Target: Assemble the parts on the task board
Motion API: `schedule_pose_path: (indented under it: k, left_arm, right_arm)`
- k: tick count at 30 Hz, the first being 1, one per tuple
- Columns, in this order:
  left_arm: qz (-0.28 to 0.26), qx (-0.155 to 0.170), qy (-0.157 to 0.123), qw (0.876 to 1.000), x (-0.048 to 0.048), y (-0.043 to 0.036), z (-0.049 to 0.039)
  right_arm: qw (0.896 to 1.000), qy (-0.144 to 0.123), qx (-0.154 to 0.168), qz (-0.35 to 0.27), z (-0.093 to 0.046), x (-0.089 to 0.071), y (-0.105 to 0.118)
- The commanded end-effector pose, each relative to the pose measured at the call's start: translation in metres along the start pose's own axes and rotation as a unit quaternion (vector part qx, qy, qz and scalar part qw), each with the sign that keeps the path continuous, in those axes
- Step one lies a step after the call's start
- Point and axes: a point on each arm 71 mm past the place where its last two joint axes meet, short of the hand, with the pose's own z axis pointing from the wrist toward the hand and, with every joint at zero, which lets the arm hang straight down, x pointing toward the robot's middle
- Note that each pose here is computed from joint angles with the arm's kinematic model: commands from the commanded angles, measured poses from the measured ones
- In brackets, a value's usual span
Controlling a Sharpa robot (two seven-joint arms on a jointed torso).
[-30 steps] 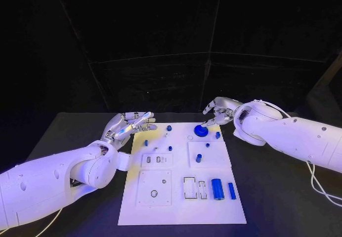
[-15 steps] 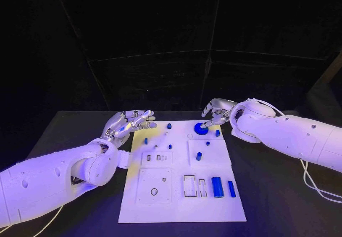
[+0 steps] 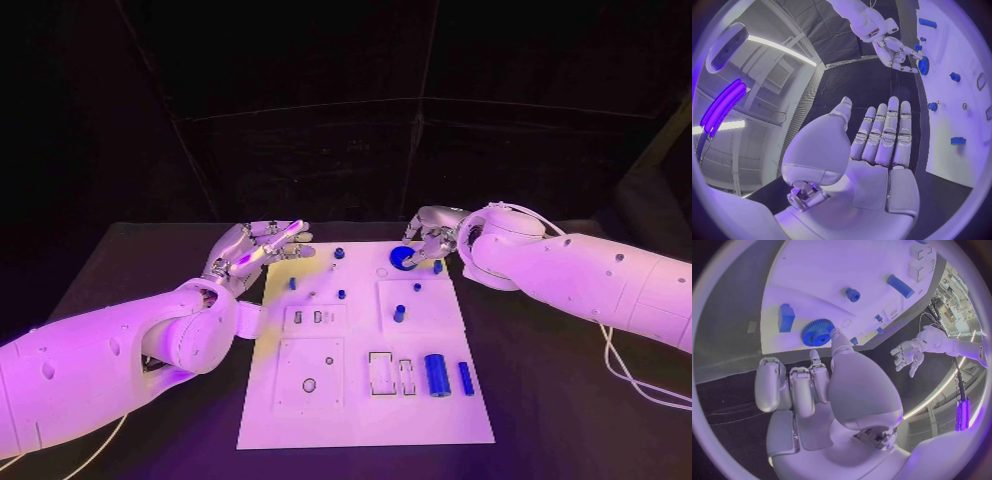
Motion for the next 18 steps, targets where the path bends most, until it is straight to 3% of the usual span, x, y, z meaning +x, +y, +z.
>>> schedule_pose_path:
  k: [1, 18]
  left_arm:
    - [-0.004, 0.003, 0.006, 1.0, 0.0014, -0.0013, 0.0007]
    - [-0.003, 0.003, 0.006, 1.0, 0.0005, -0.0011, 0.0006]
  right_arm:
    - [1.0, 0.011, -0.005, -0.01, 0.0006, 0.0017, 0.0008]
    - [1.0, 0.007, -0.009, -0.008, 0.0042, 0.0064, 0.0003]
